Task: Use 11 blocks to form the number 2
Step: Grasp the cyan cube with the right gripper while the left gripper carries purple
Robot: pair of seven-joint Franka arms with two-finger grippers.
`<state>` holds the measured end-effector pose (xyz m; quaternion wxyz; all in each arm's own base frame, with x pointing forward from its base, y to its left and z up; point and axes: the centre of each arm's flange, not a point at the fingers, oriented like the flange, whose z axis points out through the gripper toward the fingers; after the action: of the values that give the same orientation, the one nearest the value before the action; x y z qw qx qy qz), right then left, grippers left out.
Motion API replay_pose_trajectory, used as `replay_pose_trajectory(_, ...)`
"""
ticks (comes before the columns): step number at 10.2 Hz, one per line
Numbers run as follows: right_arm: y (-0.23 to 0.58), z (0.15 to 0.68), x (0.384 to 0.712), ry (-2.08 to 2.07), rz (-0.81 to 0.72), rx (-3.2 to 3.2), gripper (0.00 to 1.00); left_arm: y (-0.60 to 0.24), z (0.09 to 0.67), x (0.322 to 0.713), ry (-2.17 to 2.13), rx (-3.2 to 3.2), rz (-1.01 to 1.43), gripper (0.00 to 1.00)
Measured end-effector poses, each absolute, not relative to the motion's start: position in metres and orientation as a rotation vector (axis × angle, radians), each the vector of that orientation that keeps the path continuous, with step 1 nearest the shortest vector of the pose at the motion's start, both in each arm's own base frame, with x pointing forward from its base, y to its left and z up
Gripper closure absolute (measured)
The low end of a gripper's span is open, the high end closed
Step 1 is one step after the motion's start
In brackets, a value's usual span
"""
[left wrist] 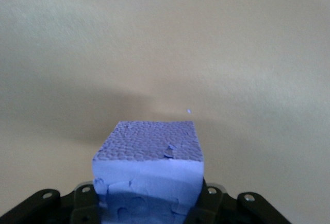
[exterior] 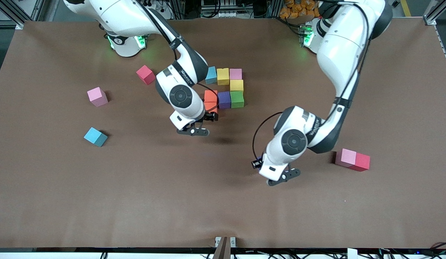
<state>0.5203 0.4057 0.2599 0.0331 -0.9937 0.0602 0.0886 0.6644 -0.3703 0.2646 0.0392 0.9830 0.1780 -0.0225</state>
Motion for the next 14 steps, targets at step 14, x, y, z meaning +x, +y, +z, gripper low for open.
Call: replay_pose_trajectory(14,0.086,0.258,0.649,0.511,0.280,-3.090,0.00,-0.470,0.261,0.598,0.392,3.086,-0.012,0.41)
